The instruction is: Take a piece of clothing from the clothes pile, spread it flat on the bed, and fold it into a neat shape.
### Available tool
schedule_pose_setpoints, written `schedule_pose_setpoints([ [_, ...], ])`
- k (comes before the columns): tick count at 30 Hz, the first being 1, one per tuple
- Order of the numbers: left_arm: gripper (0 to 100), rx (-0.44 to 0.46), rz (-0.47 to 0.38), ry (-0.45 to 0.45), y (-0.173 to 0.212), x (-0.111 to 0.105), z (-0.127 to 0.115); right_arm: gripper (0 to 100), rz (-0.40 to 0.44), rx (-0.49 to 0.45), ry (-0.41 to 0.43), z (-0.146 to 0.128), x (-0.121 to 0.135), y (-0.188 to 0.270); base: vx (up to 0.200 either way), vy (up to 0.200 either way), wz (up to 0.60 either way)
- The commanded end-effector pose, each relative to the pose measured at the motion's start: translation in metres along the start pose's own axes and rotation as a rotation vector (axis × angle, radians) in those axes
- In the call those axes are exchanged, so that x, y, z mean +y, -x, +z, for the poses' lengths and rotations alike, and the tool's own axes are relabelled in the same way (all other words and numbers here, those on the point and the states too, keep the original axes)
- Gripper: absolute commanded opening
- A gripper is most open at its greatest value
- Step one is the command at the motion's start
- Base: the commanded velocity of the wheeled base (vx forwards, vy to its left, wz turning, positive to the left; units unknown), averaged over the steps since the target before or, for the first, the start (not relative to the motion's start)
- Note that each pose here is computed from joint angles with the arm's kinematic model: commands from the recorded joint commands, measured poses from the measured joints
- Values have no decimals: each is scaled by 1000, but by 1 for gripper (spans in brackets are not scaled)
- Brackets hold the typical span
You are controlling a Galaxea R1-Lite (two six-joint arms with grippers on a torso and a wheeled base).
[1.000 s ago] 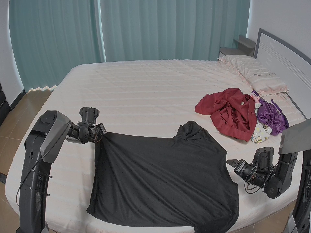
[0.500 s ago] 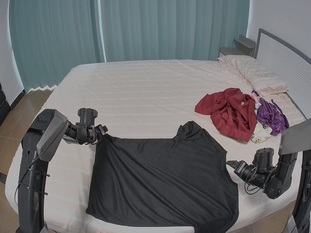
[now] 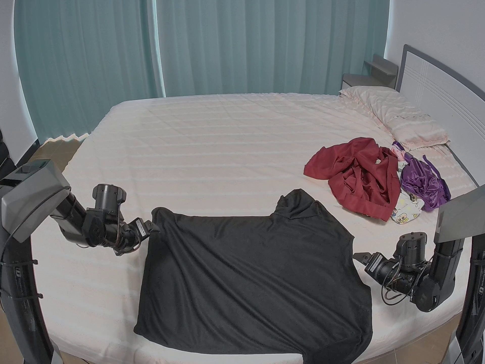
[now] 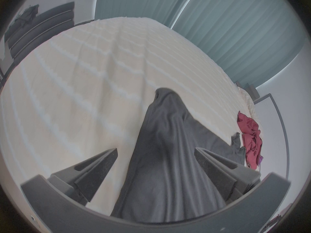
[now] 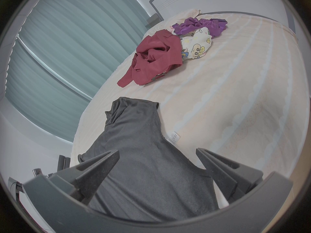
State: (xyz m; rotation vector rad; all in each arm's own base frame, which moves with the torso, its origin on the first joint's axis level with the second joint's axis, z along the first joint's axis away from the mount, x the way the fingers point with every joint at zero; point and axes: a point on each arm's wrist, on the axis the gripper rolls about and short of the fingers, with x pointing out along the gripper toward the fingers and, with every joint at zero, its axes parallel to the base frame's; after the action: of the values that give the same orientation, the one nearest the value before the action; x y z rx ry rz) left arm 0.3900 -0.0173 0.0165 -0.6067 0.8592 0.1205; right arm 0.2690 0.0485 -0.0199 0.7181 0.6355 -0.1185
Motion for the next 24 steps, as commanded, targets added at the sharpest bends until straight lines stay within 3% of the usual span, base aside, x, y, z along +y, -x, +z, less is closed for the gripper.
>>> schedule_pose_setpoints([
  [1, 100, 80, -48, 44, 86, 34, -65, 100, -7, 19, 7, -5, -1, 3, -200, 0, 0],
  [2, 100, 125, -36, 43, 92, 43, -84, 100, -6, 20, 7, -5, -1, 4, -200, 0, 0],
  [5, 100, 169, -30, 40, 95, 51, -103, 100, -8, 23, 8, -6, -1, 3, -200, 0, 0],
  [8, 100, 205, -21, 28, 97, 53, -115, 100, -9, 28, 10, -7, -1, 3, -200, 0, 0],
  [14, 100, 263, -1, -15, 88, 47, -131, 100, -8, 38, 15, -10, 0, 5, 0, 0, 0],
  [20, 100, 268, 66, -46, 80, 46, -141, 100, -5, 36, 13, -10, 0, 5, 0, 0, 0],
  [24, 100, 203, 130, -66, 66, 39, -150, 100, 15, 17, 13, -8, 2, 5, 0, 0, 0],
])
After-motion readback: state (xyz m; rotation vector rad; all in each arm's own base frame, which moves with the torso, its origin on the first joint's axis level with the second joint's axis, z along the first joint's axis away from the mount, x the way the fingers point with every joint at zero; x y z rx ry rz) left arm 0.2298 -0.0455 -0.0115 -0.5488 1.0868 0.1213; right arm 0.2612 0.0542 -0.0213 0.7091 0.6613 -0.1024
